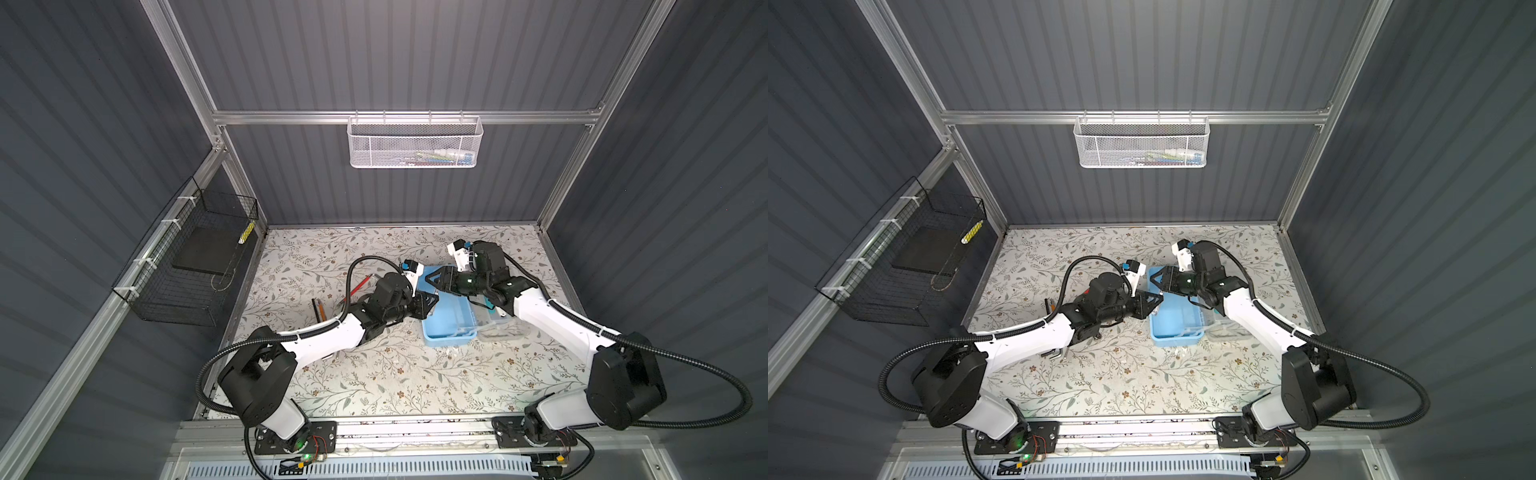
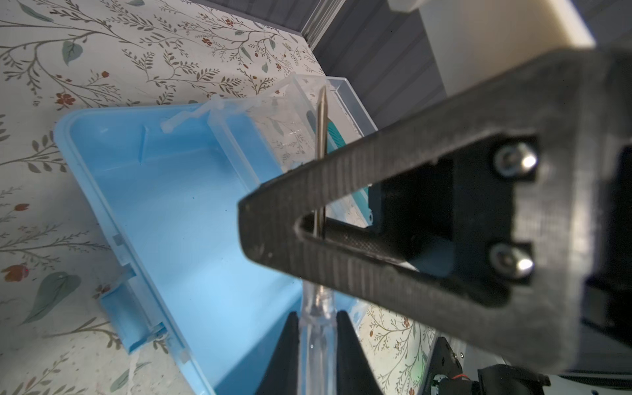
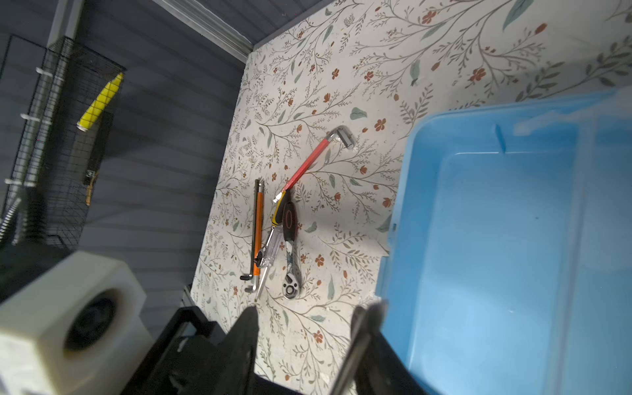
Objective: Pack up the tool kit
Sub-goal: 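Grasp the screwdriver with the right gripper while the left gripper releases, then lower the screwdriver into the lid tray with the right gripper while left withdraws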
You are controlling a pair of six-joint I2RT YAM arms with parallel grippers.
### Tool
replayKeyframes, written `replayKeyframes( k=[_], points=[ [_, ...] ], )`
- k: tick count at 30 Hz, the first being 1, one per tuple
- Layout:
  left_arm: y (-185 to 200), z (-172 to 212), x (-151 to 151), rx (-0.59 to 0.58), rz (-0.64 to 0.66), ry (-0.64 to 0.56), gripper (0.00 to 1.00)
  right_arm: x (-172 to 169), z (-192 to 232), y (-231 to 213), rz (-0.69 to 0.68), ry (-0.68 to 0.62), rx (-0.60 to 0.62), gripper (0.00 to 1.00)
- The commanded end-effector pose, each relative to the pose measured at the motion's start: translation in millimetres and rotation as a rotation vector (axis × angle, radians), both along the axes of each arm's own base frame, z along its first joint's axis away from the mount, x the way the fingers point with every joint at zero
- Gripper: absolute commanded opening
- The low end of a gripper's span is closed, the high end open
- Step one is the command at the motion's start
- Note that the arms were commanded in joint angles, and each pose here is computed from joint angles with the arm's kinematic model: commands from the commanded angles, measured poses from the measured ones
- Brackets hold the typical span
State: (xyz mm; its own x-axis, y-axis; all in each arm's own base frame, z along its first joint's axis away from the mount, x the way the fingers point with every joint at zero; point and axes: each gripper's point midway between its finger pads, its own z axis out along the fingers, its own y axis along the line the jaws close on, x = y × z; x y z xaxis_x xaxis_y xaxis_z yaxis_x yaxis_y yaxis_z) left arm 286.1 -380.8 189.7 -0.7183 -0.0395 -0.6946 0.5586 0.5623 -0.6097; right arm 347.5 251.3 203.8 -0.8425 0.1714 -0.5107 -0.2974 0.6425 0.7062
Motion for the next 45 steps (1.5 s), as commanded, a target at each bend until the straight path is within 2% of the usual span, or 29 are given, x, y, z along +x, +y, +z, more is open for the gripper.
replayKeyframes(
  k=[1,5,9,15,18,21,25,29,34,40,45],
  points=[
    [-7,8,-1,-0.048,-0.013,-0.008,0.08,2,13,7,0.017,-0.023,0.032,0.35],
    [-7,7,1,-0.04,-0.005,-0.006,0.11,-1,12,5,0.017,-0.013,0.023,0.13],
    [-5,7,2,-0.032,0.006,-0.007,0.33,-5,11,1,0.018,-0.009,-0.007,0.0],
    [13,8,2,0.015,0.057,-0.039,0.77,-6,18,-31,-0.018,-0.03,-0.103,0.0],
    [35,4,4,0.087,0.128,-0.068,0.9,-3,24,-73,-0.088,-0.049,-0.189,0.0],
    [67,-7,7,0.202,0.228,-0.08,1.0,1,24,-129,-0.194,-0.072,-0.378,0.0],
    [108,-21,8,0.346,0.319,-0.064,1.0,4,21,-188,-0.28,-0.07,-0.626,0.0],
    [151,-38,10,0.435,0.415,0.004,1.0,10,10,-222,-0.316,-0.035,-0.801,0.0],
    [189,-54,4,0.472,0.485,0.068,1.0,23,-13,-234,-0.303,0.023,-0.877,0.0],
    [209,-63,-6,0.532,0.519,0.093,1.0,33,-31,-241,-0.291,0.062,-0.941,0.0],
    [240,-73,-13,0.618,0.619,0.148,1.0,34,-51,-247,-0.279,0.117,-0.985,0.05]
  ],
)
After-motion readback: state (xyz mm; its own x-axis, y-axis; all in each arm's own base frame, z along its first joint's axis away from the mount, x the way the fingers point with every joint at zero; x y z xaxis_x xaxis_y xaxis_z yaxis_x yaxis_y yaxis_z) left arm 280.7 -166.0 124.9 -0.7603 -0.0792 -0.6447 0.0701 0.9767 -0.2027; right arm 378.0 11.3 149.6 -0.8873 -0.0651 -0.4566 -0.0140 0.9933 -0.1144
